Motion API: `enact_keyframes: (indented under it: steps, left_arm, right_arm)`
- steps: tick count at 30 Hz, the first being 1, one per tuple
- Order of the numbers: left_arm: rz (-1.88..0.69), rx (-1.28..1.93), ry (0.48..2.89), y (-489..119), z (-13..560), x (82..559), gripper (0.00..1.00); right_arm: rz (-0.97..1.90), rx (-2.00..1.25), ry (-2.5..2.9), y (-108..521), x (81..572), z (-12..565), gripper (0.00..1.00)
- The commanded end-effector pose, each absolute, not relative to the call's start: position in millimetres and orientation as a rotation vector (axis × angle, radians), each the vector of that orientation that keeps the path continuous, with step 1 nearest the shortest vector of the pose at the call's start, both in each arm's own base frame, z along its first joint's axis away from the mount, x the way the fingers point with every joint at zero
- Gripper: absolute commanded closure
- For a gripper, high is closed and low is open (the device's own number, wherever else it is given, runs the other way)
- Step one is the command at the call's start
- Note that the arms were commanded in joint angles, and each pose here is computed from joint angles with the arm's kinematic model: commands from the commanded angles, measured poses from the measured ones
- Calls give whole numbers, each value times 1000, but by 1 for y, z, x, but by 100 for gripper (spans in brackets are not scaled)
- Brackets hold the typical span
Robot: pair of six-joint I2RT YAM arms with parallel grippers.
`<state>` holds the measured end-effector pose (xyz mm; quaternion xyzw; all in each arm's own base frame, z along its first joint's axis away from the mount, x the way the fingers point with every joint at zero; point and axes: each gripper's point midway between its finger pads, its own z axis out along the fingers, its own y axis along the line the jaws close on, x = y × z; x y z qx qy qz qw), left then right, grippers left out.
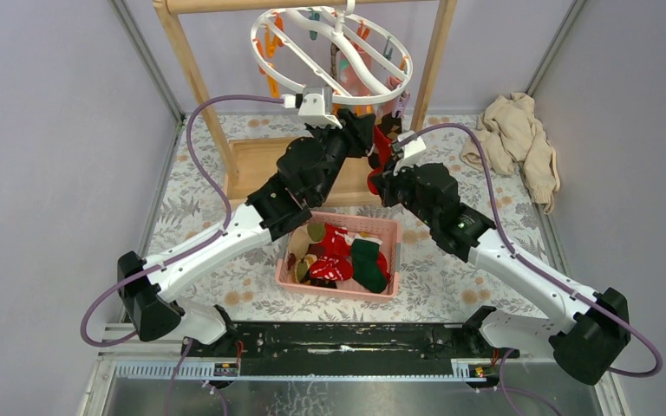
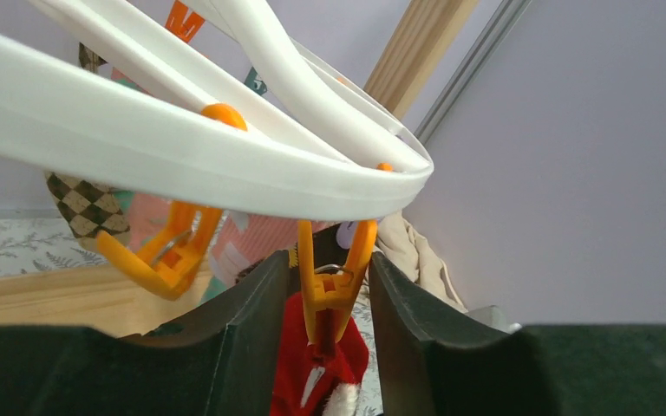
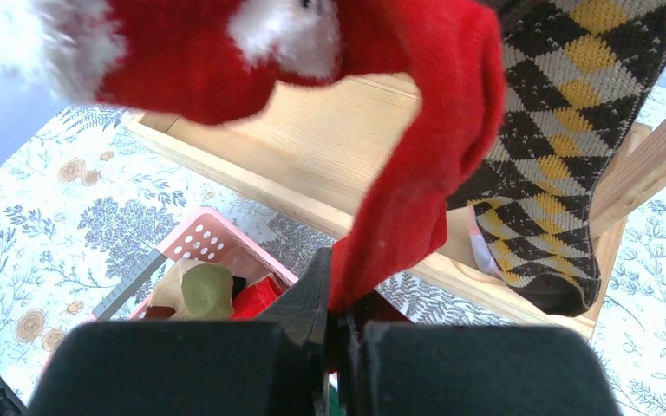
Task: Remove the socks clipped to the hanger
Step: Remove the sock from the hanger.
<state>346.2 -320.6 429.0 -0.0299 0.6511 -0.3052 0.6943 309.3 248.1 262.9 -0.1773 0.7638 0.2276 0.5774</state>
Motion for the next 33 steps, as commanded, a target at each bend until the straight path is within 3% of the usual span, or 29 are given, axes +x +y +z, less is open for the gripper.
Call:
enact_keyframes:
  steps: [1, 12, 20, 28, 33]
  left_arm:
    - [-697, -108, 1371, -307, 458, 345, 53]
    - [-708, -115, 1350, -308, 464, 347, 39]
    - [-716, -123, 1341, -313, 466, 350, 39]
    - [-714, -119, 1337, -313, 467, 351, 51]
    - [-697, -117, 1344, -312, 466, 352, 66]
  right_arm:
    - [560, -418, 1757, 249, 302, 273, 100]
    - [579, -423, 1769, 251, 300, 268, 100]
    - [588, -426, 1774, 252, 298, 266, 100]
    - [592, -429, 1781, 251, 296, 262, 100]
    - [593, -432, 1787, 251, 295, 259, 100]
